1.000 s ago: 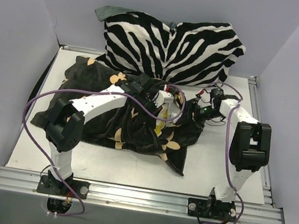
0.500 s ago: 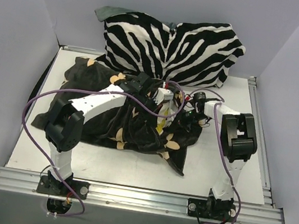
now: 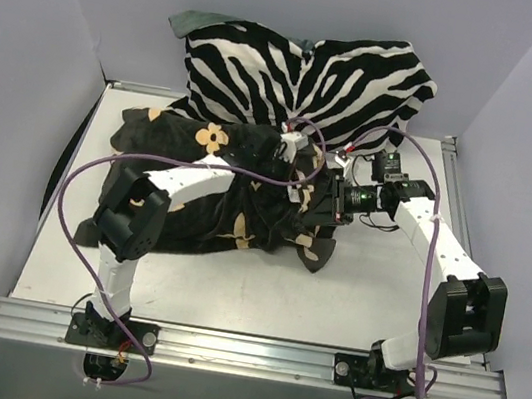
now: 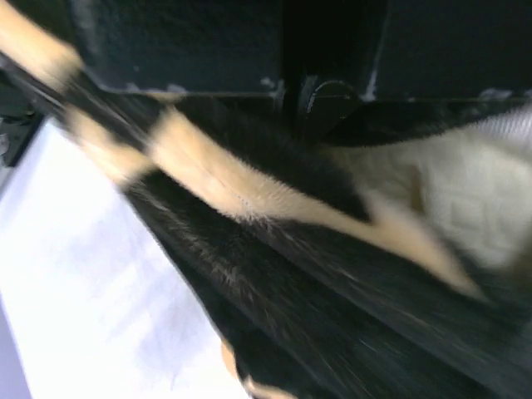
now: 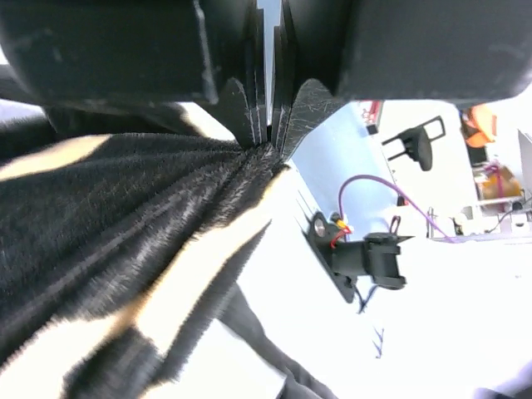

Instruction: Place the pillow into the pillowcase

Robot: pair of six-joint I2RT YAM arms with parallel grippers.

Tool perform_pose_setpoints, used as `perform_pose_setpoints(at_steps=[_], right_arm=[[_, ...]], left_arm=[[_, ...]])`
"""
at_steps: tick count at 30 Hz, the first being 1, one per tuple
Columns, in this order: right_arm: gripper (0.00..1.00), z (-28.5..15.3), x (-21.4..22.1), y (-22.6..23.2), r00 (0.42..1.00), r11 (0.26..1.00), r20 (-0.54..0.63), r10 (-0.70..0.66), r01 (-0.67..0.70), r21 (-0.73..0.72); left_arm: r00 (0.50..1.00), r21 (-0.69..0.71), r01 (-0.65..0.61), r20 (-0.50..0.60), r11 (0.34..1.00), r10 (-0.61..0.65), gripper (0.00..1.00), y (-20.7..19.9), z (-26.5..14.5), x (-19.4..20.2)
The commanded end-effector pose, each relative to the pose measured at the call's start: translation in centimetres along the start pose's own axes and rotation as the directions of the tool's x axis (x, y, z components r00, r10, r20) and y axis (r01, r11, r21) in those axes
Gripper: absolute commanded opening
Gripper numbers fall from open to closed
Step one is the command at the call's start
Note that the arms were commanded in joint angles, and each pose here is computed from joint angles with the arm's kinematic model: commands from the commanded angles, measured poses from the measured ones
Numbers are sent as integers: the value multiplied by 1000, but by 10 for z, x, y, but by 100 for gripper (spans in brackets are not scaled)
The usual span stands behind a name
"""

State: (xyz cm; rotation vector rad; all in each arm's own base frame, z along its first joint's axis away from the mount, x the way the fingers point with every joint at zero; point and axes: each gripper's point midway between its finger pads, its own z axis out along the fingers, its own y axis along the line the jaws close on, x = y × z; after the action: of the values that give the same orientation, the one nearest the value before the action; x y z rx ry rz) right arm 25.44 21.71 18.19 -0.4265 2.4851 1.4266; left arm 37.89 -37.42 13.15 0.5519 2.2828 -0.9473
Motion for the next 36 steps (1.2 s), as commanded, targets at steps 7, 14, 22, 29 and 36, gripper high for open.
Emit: perform_pose_setpoints(at_steps=[7, 14, 22, 29, 36], right_arm=[[0, -31, -35, 25, 997, 994, 53, 56, -51, -97], [0, -14, -22, 20, 996, 989, -18, 84, -86, -123], [0, 7, -18, 29, 994, 985, -88, 57, -71, -160], [0, 12, -13, 34, 993, 983, -111, 50, -68, -168], [0, 6, -14, 50, 995, 983, -96, 5, -22, -181]], left_arm=[[997, 236, -18, -71, 972, 36, 82, -8, -53, 58], [967, 321, -255, 105, 912, 234, 95, -69, -150, 10], [977, -122, -210, 22, 970, 214, 87, 8, -143, 0], [995, -214, -56, -97, 975, 36, 98, 45, -101, 22], [989, -123, 1, -144, 992, -19, 48, 57, -79, 37]])
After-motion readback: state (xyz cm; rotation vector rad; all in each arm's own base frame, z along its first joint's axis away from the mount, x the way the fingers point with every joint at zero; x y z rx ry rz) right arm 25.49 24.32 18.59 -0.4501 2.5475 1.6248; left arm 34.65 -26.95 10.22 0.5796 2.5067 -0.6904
